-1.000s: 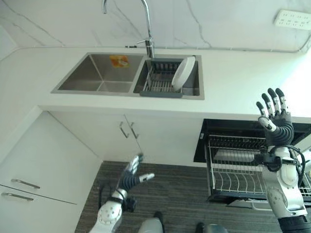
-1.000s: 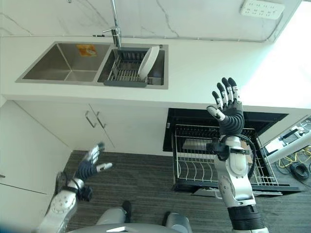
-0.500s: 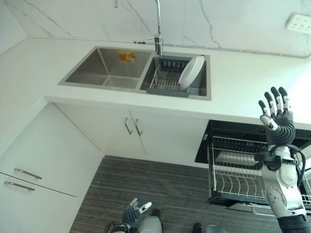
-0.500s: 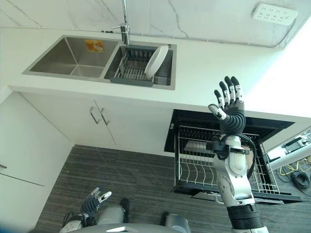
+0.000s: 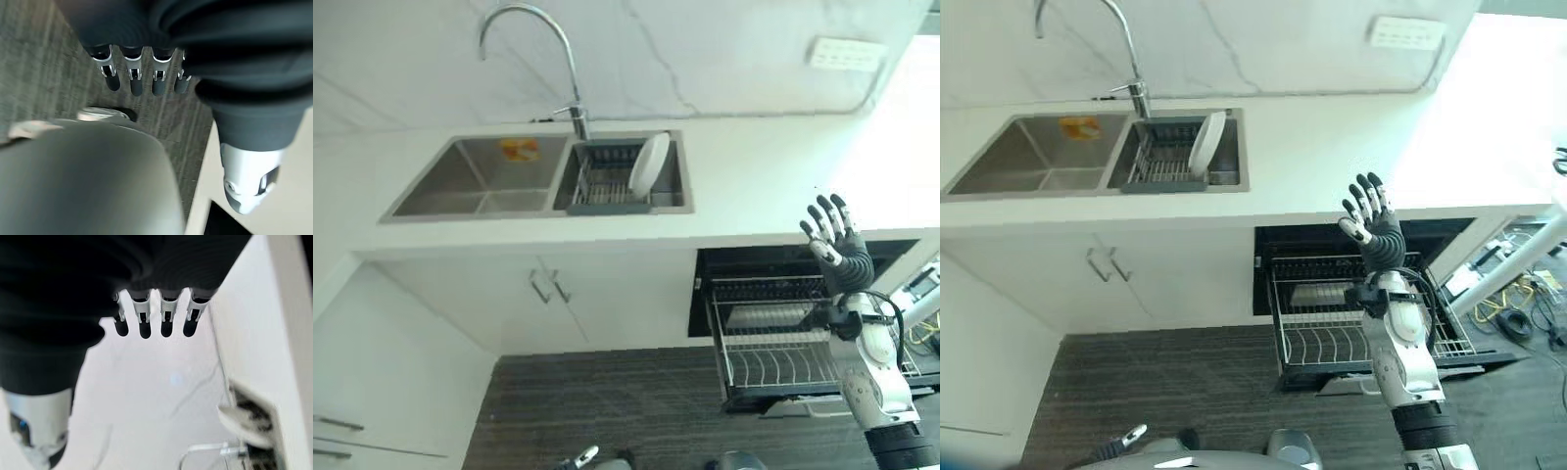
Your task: Place the dishes in the dishwasher.
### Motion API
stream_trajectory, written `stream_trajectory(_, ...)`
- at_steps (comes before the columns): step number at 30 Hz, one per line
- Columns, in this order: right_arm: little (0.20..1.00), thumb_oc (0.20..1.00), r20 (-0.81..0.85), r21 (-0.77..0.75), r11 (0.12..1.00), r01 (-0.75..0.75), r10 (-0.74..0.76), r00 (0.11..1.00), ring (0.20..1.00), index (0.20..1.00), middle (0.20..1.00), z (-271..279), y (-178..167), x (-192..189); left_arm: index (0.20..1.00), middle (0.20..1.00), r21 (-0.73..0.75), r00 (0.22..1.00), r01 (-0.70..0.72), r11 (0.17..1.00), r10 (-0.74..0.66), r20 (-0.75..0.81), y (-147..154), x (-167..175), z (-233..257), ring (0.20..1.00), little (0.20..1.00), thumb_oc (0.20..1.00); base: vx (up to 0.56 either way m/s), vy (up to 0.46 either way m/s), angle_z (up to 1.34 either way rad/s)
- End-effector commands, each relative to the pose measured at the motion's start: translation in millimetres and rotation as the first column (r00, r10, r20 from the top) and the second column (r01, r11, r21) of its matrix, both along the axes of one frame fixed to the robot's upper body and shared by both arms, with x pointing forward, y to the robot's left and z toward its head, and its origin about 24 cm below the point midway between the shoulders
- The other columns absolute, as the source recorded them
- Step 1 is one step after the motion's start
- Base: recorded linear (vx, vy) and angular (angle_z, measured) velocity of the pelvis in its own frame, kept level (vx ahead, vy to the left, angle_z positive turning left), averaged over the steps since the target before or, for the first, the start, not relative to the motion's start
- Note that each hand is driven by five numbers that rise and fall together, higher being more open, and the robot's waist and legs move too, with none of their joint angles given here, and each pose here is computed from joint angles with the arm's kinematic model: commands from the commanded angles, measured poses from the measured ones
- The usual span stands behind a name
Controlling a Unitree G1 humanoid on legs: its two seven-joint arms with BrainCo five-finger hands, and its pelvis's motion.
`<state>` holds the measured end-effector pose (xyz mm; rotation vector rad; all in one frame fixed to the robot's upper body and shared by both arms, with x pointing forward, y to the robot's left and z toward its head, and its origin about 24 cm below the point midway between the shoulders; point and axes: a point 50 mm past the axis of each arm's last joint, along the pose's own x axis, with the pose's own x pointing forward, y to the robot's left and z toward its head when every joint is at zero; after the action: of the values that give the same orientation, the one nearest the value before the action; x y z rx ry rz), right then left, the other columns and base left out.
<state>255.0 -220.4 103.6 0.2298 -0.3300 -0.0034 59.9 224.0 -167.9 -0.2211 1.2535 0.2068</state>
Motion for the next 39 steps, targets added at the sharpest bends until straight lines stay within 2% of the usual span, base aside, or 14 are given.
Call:
stream_trajectory(1, 1.0, 1.0, 0.184, -0.008, 1.0, -0.008, 0.01, 0.983, 1.0, 1.0, 1.0, 34.6, 2.3, 0.5, 1.0, 1.0, -0.046, 1.0, 0.013, 0.999, -0.014, -0.021, -18.3, -4.4, -4.4, 1.0, 1.0, 1.0, 0.07, -0.068, 0.09)
stream_trajectory(8, 1.0, 1.0, 0.184, -0.049, 0.998, 0.029, -0.02, 0.983, 1.0, 1.0, 1.0, 33.6, -5.2, 4.8, 1.0, 1.0, -0.017, 0.998, 0.053, 0.998, -0.052, 0.034, -19.4, 7.7, -1.9, 1.0, 1.0, 1.0, 0.13, 0.07, -0.02)
stream_trajectory(11, 1.0, 1.0, 0.182, -0.077, 0.997, 0.001, 0.013, 0.983, 1.0, 1.0, 1.0, 38.6, -2.6, 10.3, 1.0, 1.0, 0.007, 0.994, 0.107, 0.994, -0.107, 0.025, -20.2, 7.7, -2.6, 1.0, 1.0, 1.0, 0.28, 0.384, -0.08)
stream_trajectory(13, 1.0, 1.0, 0.186, -0.1, 0.995, -0.019, 0.037, 0.982, 1.0, 1.0, 1.0, 40.1, 1.8, 11.7, 1.0, 1.0, 0.003, 0.997, 0.077, 0.997, -0.077, 0.018, -17.9, 8.3, -2.5, 1.0, 1.0, 1.0, 0.31, 0.444, -0.62)
stream_trajectory(20, 1.0, 1.0, 0.185, -0.028, 0.999, -0.035, 0.04, 0.982, 1.0, 1.0, 1.0, 34.7, 10.5, 7.3, 1.0, 1.0, 0.065, 0.99, 0.14, 0.988, -0.14, -0.001, -6.9, 7.0, -1.0, 1.0, 1.0, 1.0, 0.2, 0.211, -0.79)
stream_trajectory(26, 1.0, 1.0, 0.246, -0.002, 0.991, -0.131, 0.128, 0.961, 1.0, 1.0, 1.0, 45.6, 38.6, 16.2, 1.0, 1.0, 0.097, 0.998, 0.048, 0.994, -0.052, 0.038, 0.3, 7.5, 1.2, 1.0, 1.0, 1.0, -0.03, -0.088, -0.92)
stream_trajectory(30, 1.0, 1.0, 0.249, -0.024, 0.991, -0.133, 0.135, 0.959, 1.0, 1.0, 1.0, 50.4, 39.4, 20.0, 1.0, 1.0, 0.078, 0.996, -0.068, 0.995, 0.062, 0.066, -0.8, 7.7, 1.3, 1.0, 1.0, 1.0, 0.01, -0.179, -0.4)
stream_trajectory(34, 1.0, 1.0, 0.25, -0.047, 0.994, -0.097, 0.106, 0.962, 1.0, 1.0, 1.0, 52.1, 31.9, 20.6, 1.0, 1.0, 0.073, 0.994, -0.073, 0.995, 0.066, 0.088, -2.9, 4.1, 1.3, 1.0, 1.0, 1.0, 0.1, -0.128, 0.07)
stream_trajectory(39, 1.0, 1.0, 0.245, -0.06, 0.995, -0.078, 0.09, 0.965, 1.0, 1.0, 1.0, 54.1, 34.4, 20.9, 1.0, 1.0, 0.082, 0.999, -0.039, 0.996, 0.036, 0.039, -5.9, -8.0, -1.4, 1.0, 1.0, 1.0, 0.18, 0.133, 0.01)
